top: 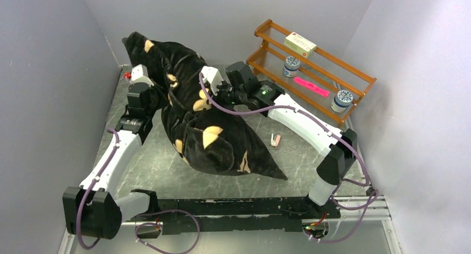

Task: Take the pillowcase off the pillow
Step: Turn over the pillow at the center of the board.

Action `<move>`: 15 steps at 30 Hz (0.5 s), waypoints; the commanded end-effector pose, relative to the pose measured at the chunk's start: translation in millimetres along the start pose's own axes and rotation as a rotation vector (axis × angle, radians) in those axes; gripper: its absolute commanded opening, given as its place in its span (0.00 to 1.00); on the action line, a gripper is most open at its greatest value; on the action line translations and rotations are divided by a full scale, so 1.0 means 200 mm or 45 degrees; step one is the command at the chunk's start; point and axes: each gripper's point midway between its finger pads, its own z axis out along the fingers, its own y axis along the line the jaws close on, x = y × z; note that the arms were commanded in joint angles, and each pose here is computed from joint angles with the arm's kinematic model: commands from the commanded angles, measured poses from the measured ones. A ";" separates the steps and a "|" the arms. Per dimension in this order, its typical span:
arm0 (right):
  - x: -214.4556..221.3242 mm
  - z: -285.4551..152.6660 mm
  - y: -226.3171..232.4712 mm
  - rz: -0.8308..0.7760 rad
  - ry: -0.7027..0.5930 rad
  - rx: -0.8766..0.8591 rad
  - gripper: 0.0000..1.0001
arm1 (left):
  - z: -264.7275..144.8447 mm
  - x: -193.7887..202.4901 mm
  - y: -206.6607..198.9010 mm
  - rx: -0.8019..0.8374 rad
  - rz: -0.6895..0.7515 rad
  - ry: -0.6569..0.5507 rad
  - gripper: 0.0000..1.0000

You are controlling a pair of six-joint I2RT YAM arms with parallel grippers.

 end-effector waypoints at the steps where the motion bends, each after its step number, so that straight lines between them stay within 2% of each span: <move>1: -0.44 -0.03 0.18 -0.089 -0.487 -0.124 0.00 | -0.15 0.22 -0.07 0.084 0.015 0.171 0.13; 4: -0.32 0.02 0.29 -0.028 -0.439 -0.188 0.00 | -0.24 0.24 0.10 -0.114 0.065 0.191 0.33; 7: -0.24 0.04 0.36 0.063 -0.424 -0.241 0.00 | -0.36 0.12 0.18 -0.256 0.097 0.109 0.53; 11: -0.21 0.05 0.42 0.172 -0.406 -0.300 0.00 | -0.55 -0.13 0.19 -0.361 0.129 -0.030 0.67; 15: -0.21 0.05 0.48 0.281 -0.373 -0.379 0.00 | -0.72 -0.31 0.18 -0.421 0.157 -0.116 0.76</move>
